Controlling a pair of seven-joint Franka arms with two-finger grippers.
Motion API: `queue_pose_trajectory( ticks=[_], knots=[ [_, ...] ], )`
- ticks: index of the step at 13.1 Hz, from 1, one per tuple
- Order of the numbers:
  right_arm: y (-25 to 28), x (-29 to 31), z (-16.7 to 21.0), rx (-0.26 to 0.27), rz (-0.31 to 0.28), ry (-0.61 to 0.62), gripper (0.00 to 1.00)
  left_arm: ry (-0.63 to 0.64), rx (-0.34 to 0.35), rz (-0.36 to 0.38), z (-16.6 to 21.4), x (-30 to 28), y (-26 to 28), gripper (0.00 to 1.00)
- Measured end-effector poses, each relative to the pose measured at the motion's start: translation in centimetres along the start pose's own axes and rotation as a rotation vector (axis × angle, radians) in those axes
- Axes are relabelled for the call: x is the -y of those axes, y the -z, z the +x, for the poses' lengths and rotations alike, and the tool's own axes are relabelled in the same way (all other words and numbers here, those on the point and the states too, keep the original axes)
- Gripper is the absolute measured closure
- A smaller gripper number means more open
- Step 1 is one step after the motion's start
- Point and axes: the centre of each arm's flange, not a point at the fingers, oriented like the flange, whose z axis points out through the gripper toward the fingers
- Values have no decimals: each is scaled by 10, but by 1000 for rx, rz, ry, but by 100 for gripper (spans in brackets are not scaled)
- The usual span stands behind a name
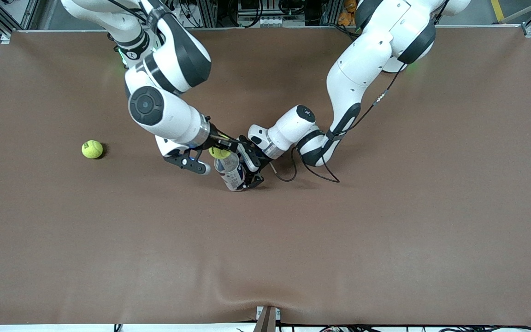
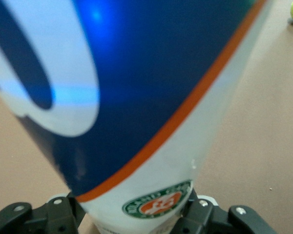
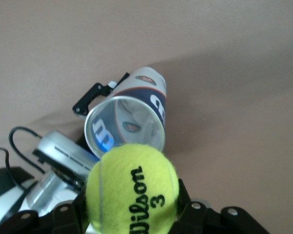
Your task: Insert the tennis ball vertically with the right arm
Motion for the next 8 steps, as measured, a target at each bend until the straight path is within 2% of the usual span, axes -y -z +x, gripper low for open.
queue_pose_trajectory(
  ticks=[6, 7, 8],
  knots=[
    [-13, 5, 16, -26, -24, -43, 33, 0, 0, 0, 0, 0, 0, 24],
    [-13, 6, 17, -27, -22, -49, 28, 0, 0, 0, 0, 0, 0, 24],
    [-12, 6, 16, -28, -21, -63, 28, 0, 0, 0, 0, 0, 0, 24]
  ],
)
